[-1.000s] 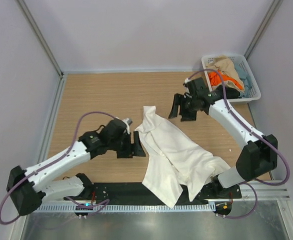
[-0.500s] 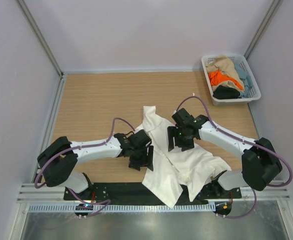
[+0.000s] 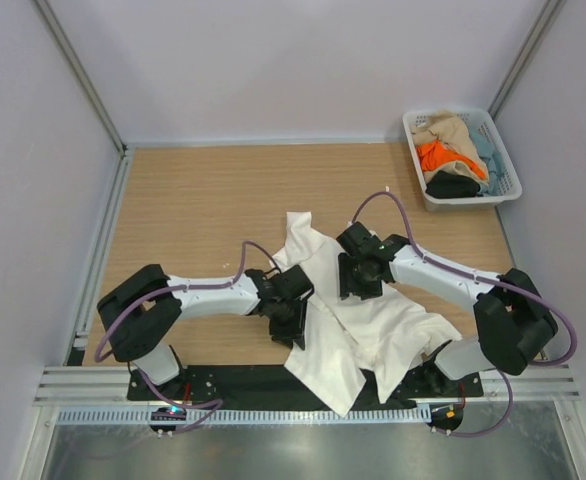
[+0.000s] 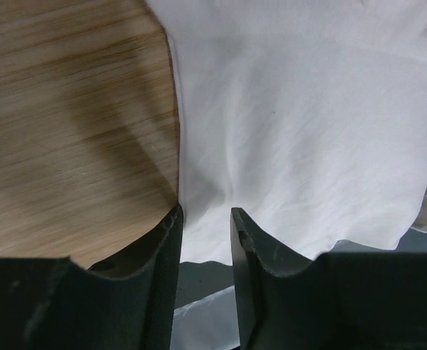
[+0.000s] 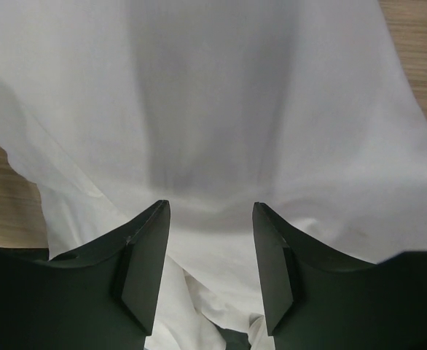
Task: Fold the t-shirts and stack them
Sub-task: Flatten the tshirt out
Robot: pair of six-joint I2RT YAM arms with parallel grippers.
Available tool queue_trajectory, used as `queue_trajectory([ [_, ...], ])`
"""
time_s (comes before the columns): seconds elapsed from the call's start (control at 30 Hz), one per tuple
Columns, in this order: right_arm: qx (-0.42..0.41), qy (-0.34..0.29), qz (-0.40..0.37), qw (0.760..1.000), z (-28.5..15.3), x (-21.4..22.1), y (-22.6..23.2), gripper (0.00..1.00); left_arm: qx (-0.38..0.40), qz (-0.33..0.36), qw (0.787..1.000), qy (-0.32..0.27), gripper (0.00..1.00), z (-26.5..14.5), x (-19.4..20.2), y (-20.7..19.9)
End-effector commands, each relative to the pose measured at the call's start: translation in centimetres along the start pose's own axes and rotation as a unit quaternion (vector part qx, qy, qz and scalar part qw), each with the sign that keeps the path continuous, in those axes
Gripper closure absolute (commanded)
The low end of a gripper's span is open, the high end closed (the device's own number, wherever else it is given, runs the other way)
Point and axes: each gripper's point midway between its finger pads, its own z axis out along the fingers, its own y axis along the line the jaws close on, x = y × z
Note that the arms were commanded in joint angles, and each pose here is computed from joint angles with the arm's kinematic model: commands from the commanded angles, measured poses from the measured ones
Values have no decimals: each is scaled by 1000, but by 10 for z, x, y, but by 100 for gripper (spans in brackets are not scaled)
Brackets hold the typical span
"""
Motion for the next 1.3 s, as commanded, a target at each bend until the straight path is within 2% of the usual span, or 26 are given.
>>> queue_trajectory([
  [0.0,13,-18,8,1000,8,-7,0,45,10,8,1000,-4,67,8,-1,-5],
  [0.07,18,-15,7,1000,10,-5,-1,45,13,8,1000,-2,75,10,1,-4],
  [0.17,17,-13,4,1000,11,-4,1,44,10,3,1000,-18,99,4,-4,2],
  [0.2,16,-13,2,1000,11,-3,2,37,7,1,1000,-27,100,0,-8,4],
  [0.33,-13,-12,-28,999,8,0,15,29,-5,1,996,-87,100,-29,-29,17],
  [0.5,-45,-2,-59,997,9,13,30,29,12,-2,990,-139,100,-65,-45,20],
  [0.7,-90,30,-69,993,20,28,44,33,23,-5,989,-149,100,-78,-46,22],
  [0.73,-89,30,-68,993,22,28,44,36,22,-4,988,-150,100,-80,-46,24],
  [0.8,-83,26,-67,994,25,25,44,57,22,-11,988,-155,100,-85,-49,28],
  [0.83,-72,18,-67,995,25,21,41,70,26,-12,986,-161,100,-90,-51,28],
  [0.87,-62,14,-67,996,23,18,39,88,23,-16,986,-165,100,-95,-53,33],
  [0.93,-39,-31,-65,997,13,-5,37,98,35,-22,981,-190,100,-113,-62,34],
  [0.97,-12,-40,-65,997,6,-11,28,99,31,-20,980,-194,100,-120,-62,39],
  [1.03,31,-113,-58,991,-23,-51,22,99,31,-25,972,-230,100,-151,-71,46],
  [1.07,55,-124,-61,989,-36,-58,14,99,25,-12,969,-246,100,-163,-74,50],
  [1.1,53,-162,-55,984,-61,-81,23,99,35,-7,962,-272,100,-186,-79,46],
  [1.13,66,-187,-59,978,-76,-95,19,99,7,-17,954,-298,100,-202,-84,62],
  [1.2,81,-256,-46,962,-125,-130,19,99,12,8,933,-359,100,-248,-88,60],
  [1.27,86,-300,-49,949,-159,-152,17,99,-2,14,917,-399,100,-279,-87,69],
])
